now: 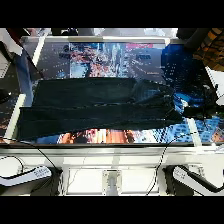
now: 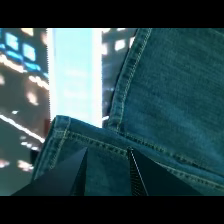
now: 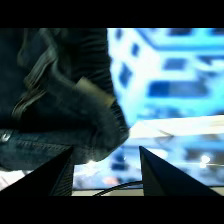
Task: Fold the clothes and pants, and hang the long-sleeved shirts on hangers.
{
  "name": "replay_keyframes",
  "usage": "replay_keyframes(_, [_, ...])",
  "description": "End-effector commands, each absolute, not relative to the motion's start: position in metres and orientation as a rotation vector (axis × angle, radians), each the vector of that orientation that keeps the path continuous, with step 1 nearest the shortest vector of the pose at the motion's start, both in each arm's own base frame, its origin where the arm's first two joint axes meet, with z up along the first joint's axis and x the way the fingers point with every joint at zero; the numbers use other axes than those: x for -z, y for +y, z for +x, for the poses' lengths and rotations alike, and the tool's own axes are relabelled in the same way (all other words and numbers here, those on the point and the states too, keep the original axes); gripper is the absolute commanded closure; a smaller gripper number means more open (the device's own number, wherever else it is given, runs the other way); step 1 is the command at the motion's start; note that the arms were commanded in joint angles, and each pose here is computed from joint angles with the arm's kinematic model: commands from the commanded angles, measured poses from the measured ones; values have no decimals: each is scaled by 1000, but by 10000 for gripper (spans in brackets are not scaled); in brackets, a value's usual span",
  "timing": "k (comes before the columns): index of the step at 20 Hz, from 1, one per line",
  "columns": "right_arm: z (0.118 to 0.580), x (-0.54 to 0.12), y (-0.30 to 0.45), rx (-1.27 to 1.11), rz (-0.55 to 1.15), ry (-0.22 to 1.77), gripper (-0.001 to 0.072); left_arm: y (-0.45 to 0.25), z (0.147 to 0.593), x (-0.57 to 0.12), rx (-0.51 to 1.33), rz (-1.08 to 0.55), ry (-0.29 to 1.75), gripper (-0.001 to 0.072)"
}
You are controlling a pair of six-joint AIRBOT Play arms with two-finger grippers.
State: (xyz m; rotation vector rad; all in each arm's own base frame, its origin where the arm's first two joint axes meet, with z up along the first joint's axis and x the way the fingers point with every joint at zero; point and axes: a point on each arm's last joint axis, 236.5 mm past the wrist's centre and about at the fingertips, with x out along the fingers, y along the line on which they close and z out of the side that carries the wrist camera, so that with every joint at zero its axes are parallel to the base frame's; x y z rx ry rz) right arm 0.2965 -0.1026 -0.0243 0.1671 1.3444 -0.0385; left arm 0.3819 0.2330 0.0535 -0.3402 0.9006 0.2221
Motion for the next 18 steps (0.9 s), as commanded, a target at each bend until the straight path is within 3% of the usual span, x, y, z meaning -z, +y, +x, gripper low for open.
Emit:
replay_keyframes(1, [286, 39, -89, -41, 158, 1381, 254, 235, 355, -40, -214, -382, 994, 406])
replay_keyframes(9, [276, 78, -78, -50, 180, 1368, 278, 257, 232, -5, -300, -519, 1318, 405])
replay_keyframes(10, [278, 80, -76, -51, 196, 1361, 357, 252, 228, 1, -299, -542, 1337, 371])
replay_keyframes(11, [279, 82, -74, -55, 209, 1364, 397, 246, 221, 10, -288, -558, 1367, 291])
replay_keyframes(12, [279, 84, -73, -58, 219, 1369, 422, 239, 215, 20, -279, -574, 1397, 282])
replay_keyframes(13, [279, 86, -71, -61, 229, 1373, 555, 233, 208, 30, -271, -588, 1431, 282])
replay_keyframes(14, [279, 85, -71, -63, 234, 1371, 636, 228, 198, 42, -266, -596, 1475, 281])
replay_keyframes(18, [281, 85, -68, -67, 248, 1366, 669, 206, 181, 71, -219, -666, 1562, 281])
